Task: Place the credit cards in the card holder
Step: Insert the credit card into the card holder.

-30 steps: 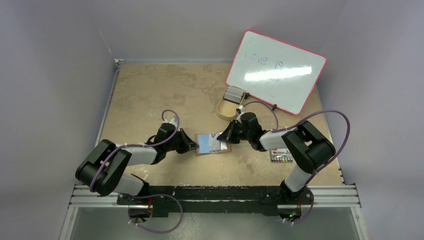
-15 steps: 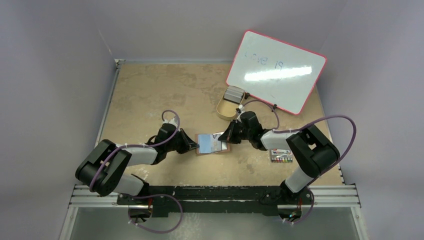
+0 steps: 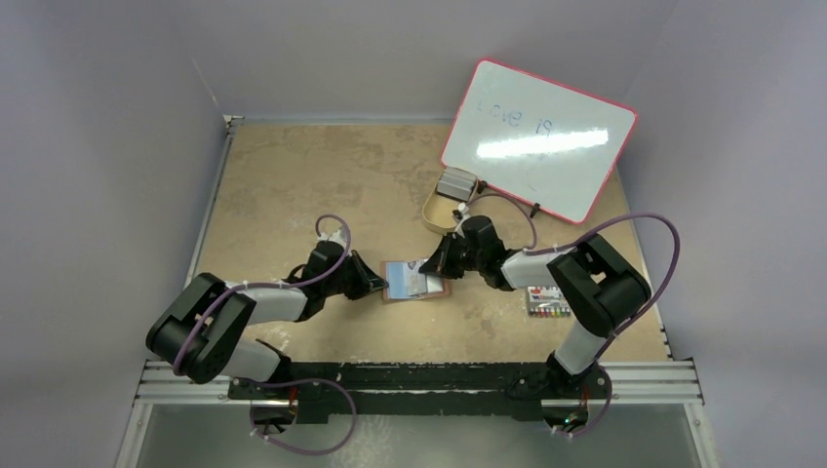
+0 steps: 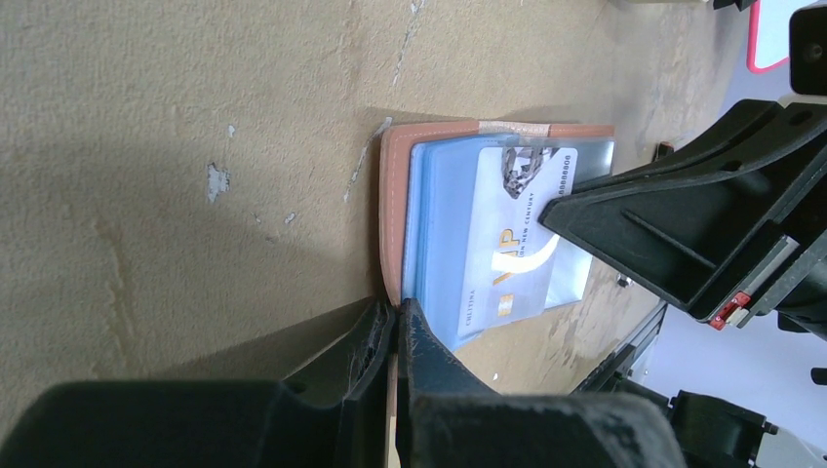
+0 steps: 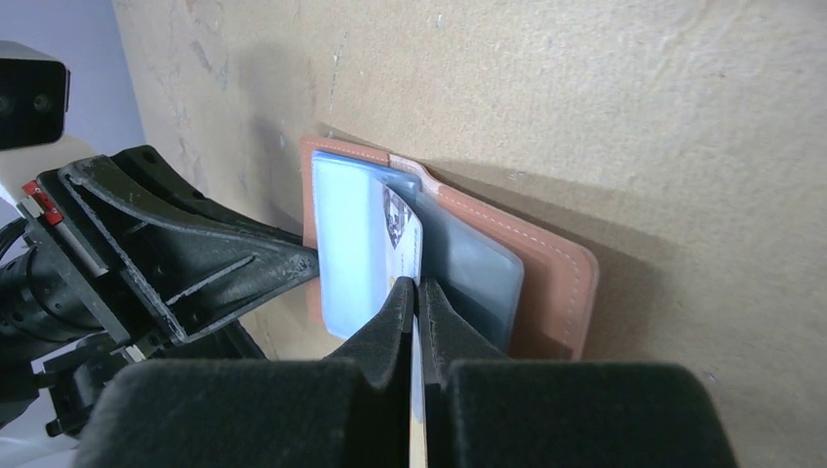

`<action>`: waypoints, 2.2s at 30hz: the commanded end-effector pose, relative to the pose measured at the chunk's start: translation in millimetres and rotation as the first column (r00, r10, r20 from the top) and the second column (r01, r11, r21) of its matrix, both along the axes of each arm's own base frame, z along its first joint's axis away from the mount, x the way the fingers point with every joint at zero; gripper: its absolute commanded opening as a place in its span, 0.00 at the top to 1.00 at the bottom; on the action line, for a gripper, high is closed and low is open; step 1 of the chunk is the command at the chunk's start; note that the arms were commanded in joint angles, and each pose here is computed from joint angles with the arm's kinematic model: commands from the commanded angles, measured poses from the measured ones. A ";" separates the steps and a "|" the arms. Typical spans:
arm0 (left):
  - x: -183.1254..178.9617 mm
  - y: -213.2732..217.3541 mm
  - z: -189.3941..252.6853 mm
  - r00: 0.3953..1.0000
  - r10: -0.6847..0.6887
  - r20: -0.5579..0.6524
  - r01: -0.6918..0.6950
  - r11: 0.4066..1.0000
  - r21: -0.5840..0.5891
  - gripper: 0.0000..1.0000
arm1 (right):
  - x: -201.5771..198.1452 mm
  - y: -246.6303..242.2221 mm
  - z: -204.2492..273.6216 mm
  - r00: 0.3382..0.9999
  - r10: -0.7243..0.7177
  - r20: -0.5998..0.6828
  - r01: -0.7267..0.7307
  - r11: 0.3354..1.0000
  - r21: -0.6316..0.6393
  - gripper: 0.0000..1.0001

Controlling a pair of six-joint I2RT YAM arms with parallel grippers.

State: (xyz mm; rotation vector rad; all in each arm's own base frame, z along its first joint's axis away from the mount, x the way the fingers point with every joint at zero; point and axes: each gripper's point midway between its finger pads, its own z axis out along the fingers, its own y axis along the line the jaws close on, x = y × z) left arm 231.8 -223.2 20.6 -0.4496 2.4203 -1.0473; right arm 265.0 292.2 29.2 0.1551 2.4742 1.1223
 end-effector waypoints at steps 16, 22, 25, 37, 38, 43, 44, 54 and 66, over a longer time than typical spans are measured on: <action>-1.8 -7.7 13.1 0.999 -0.006 0.039 0.007 0.999 -0.040 1.00 | 2.2 0.1 8.9 1.000 -0.022 0.011 0.023 0.991 -0.130 0.55; -0.8 -6.3 17.4 0.999 0.017 0.052 -0.014 0.998 -0.058 1.00 | 0.4 -0.6 13.6 1.000 -0.022 0.012 0.023 0.989 -0.145 0.41; -0.5 -7.1 18.4 0.998 0.013 0.055 -0.009 0.998 -0.060 1.00 | -0.7 5.6 16.3 1.000 -0.007 0.016 0.009 0.990 -0.137 0.41; -2.4 -11.2 24.4 0.998 -0.008 0.066 0.014 0.996 -0.086 1.00 | -15.3 34.1 20.9 0.999 0.044 0.002 -0.044 0.996 -0.074 0.43; -3.2 -11.2 24.5 0.998 -0.010 0.066 0.016 0.996 -0.087 1.00 | -15.4 35.0 21.3 0.999 0.046 0.001 -0.045 0.996 -0.073 0.43; -3.1 -11.6 25.9 0.998 -0.011 0.069 0.017 0.996 -0.088 1.00 | -13.8 37.7 26.0 0.999 0.046 0.009 -0.045 0.997 -0.069 0.44; -3.0 -11.9 26.6 0.997 -0.011 0.071 0.018 0.996 -0.091 1.00 | -13.5 37.5 25.9 0.999 0.046 0.009 -0.045 0.996 -0.072 0.45; -2.1 -12.5 31.4 0.997 -0.005 0.077 0.013 0.995 -0.103 1.00 | -18.8 49.6 35.5 0.993 0.110 0.042 -0.109 0.994 -0.019 0.52; -3.1 -11.4 36.6 0.996 -0.005 0.084 0.014 0.995 -0.102 1.00 | -16.1 28.4 38.4 0.997 0.057 0.055 -0.049 0.989 -0.138 0.47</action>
